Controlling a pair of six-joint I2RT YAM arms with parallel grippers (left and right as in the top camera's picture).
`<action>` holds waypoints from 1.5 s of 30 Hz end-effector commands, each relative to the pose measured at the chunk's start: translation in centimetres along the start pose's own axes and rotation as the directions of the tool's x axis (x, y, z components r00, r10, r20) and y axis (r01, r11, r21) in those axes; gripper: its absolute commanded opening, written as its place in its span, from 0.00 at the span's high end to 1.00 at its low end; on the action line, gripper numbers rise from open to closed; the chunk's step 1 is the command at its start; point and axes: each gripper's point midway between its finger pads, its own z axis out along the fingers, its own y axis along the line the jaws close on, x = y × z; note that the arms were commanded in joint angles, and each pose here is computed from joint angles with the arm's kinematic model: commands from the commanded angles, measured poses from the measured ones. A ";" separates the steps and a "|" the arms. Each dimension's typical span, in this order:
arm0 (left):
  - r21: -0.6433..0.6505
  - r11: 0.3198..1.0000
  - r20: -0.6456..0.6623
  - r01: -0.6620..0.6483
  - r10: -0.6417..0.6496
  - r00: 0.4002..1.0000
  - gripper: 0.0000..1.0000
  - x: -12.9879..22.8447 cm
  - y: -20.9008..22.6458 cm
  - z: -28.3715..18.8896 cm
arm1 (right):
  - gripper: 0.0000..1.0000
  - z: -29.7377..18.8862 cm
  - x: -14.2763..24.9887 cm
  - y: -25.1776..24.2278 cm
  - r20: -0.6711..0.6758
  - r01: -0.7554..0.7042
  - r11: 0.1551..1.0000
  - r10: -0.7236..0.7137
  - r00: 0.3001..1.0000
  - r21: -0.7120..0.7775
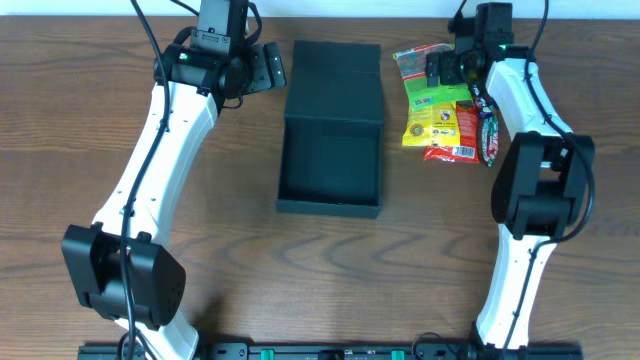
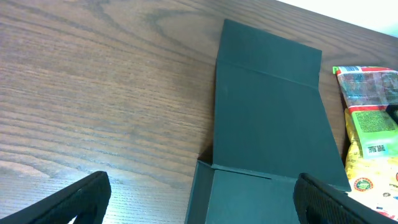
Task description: Pack container
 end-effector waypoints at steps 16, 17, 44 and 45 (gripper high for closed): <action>-0.006 1.000 0.004 0.002 -0.002 1.000 0.05 -0.2 0.1 0.0 | 0.23 4.2 2.6 0.9 -0.052 -0.012 0.999 0.009 0.999 -0.047; -0.006 1.000 0.004 0.002 -0.002 1.000 0.05 -0.2 0.1 0.0 | 0.35 4.3 2.6 0.9 -0.053 -0.012 0.999 0.010 0.999 -0.047; -0.150 0.987 -0.029 -0.063 0.059 0.998 0.05 -0.7 6.4 -0.4 | 0.99 -17.2 -11.3 5.8 0.279 -0.029 0.995 0.054 0.959 -0.096; -0.155 0.987 -0.035 -0.052 0.047 0.998 0.05 -0.7 7.0 -0.5 | 0.99 -18.0 -10.7 7.1 0.250 -0.045 0.992 0.074 0.965 -0.117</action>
